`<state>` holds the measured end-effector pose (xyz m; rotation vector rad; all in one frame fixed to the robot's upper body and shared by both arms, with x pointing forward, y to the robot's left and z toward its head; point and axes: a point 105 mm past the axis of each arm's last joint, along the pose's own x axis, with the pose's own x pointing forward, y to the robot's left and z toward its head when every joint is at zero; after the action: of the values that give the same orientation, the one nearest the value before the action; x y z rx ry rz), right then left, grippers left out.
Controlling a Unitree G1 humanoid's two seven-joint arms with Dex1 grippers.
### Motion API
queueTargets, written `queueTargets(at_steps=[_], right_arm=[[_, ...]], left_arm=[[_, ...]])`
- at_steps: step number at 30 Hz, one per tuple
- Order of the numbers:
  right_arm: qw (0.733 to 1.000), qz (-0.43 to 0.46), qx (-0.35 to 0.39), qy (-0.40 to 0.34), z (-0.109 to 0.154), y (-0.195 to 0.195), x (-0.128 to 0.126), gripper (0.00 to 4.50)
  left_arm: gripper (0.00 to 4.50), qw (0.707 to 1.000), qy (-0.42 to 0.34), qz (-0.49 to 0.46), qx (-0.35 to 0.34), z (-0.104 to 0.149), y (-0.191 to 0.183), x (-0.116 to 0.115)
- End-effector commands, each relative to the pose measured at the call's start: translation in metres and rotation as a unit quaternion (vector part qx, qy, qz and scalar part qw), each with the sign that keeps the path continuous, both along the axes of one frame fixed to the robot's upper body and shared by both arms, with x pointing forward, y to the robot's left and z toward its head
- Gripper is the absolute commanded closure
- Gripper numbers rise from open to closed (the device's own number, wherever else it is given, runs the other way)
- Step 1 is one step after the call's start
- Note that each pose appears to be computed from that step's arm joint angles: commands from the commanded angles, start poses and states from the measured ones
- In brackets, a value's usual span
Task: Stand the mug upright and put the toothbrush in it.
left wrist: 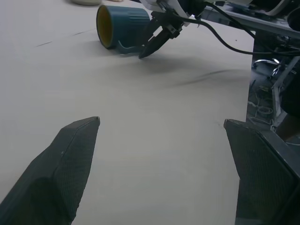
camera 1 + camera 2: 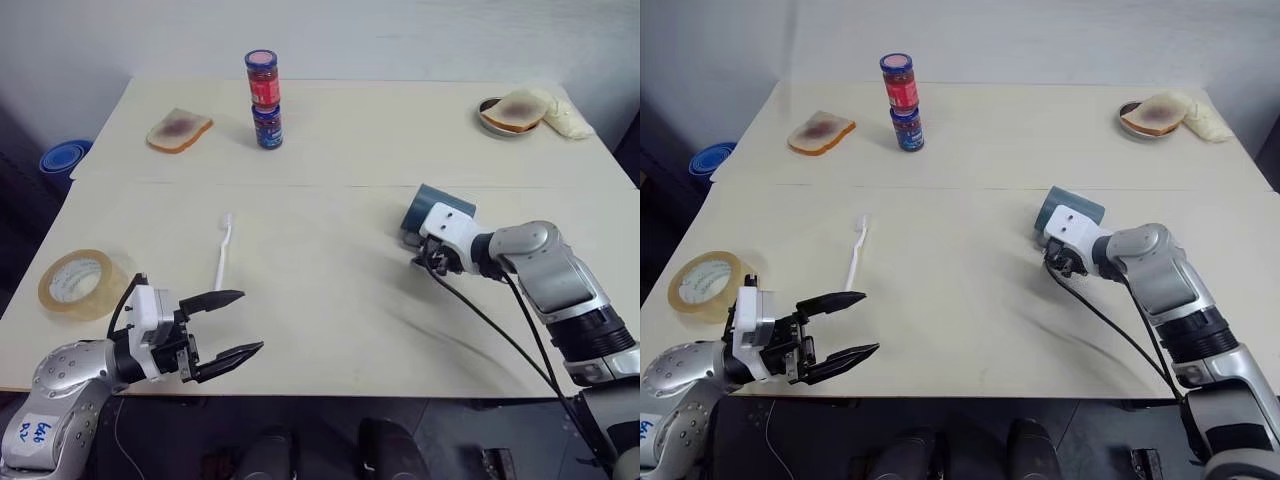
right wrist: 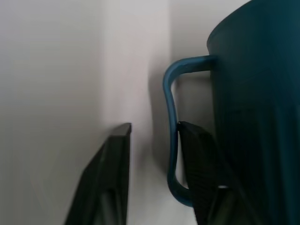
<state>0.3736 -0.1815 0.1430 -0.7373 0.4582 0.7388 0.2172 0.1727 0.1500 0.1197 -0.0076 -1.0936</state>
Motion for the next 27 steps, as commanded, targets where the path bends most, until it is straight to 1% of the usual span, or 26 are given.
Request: queueTargets(at_steps=[1,2,3,4,5,6,7,8,9,11,12,16,17,18,20,21,22,23,26,27], right_arm=[[0.999,0.021,0.041,-0.004,0.004,0.006,0.002,4.16],[0.997,0.038,0.069,-0.013,0.009,0.011,0.002,4.48],[0.993,0.059,0.101,-0.02,0.013,0.018,0.0,4.48],[0.979,0.113,0.163,-0.041,0.025,0.035,-0.006,4.48],[0.967,0.148,0.201,-0.057,0.033,0.044,-0.011,4.48],[0.94,0.198,0.268,-0.075,0.047,0.057,-0.021,4.48],[0.918,0.229,0.311,-0.088,0.056,0.063,-0.029,4.48],[0.887,0.255,0.373,-0.096,0.064,0.072,-0.038,4.48],[0.867,0.267,0.41,-0.095,0.063,0.079,-0.044,4.48],[0.844,0.293,0.443,-0.075,0.047,0.097,-0.057,4.48],[0.84,0.298,0.449,-0.068,0.039,0.104,-0.06,4.48],[0.844,0.266,0.464,-0.044,0.005,0.129,-0.052,4.48],[0.839,0.263,0.476,-0.016,-0.002,0.133,-0.052,4.48],[0.84,0.257,0.478,-0.013,-0.007,0.134,-0.05,4.48],[0.835,0.255,0.488,0.017,-0.015,0.135,-0.051,4.48],[0.839,0.261,0.477,0.01,-0.018,0.133,-0.051,4.24],[0.837,0.263,0.479,0.022,-0.019,0.131,-0.053,3.97],[0.841,0.271,0.468,0.01,-0.017,0.125,-0.054,3.74],[0.849,0.271,0.453,-0.008,-0.01,0.107,-0.054,2.79],[0.857,0.272,0.438,-0.015,-0.01,0.097,-0.056,2.41]], left_arm=[[0.0,1.0,-0.023,-0.01,0.0,0.008,-0.005,-0.004],[0.0,1.0,-0.024,-0.009,0.0,0.008,-0.004,-0.003],[0.0,1.0,-0.025,-0.008,0.0,0.008,-0.004,-0.004],[0.0,1.0,-0.024,-0.006,-0.001,0.007,-0.003,-0.003],[0.0,1.0,-0.023,-0.006,-0.002,0.007,-0.003,-0.003],[0.0,1.0,-0.022,-0.003,-0.004,0.006,-0.002,-0.002],[0.0,1.0,-0.022,-0.001,-0.005,0.005,-0.002,-0.002],[0.0,1.0,-0.02,0.002,-0.006,0.004,-0.001,-0.001],[0.0,1.0,-0.019,0.007,-0.009,0.004,0.001,0.0],[0.0,1.0,-0.017,0.012,-0.012,0.003,0.003,0.002],[0.0,1.0,-0.017,0.013,-0.013,0.003,0.004,0.003],[0.0,1.0,-0.014,0.016,-0.014,0.003,0.006,0.005],[0.0,1.0,-0.014,0.016,-0.014,0.003,0.006,0.006],[0.0,1.0,-0.014,0.017,-0.014,0.003,0.007,0.006],[0.0,1.0,-0.013,0.018,-0.012,0.003,0.009,0.006],[0.0,1.0,-0.013,0.02,-0.01,0.003,0.01,0.006],[0.0,1.0,-0.014,0.023,-0.009,0.004,0.011,0.006],[0.0,0.999,-0.016,0.029,-0.007,0.005,0.014,0.006],[0.0,0.999,-0.017,0.045,-0.007,0.007,0.021,0.005],[0.0,0.998,-0.017,0.054,-0.005,0.006,0.025,0.004]])
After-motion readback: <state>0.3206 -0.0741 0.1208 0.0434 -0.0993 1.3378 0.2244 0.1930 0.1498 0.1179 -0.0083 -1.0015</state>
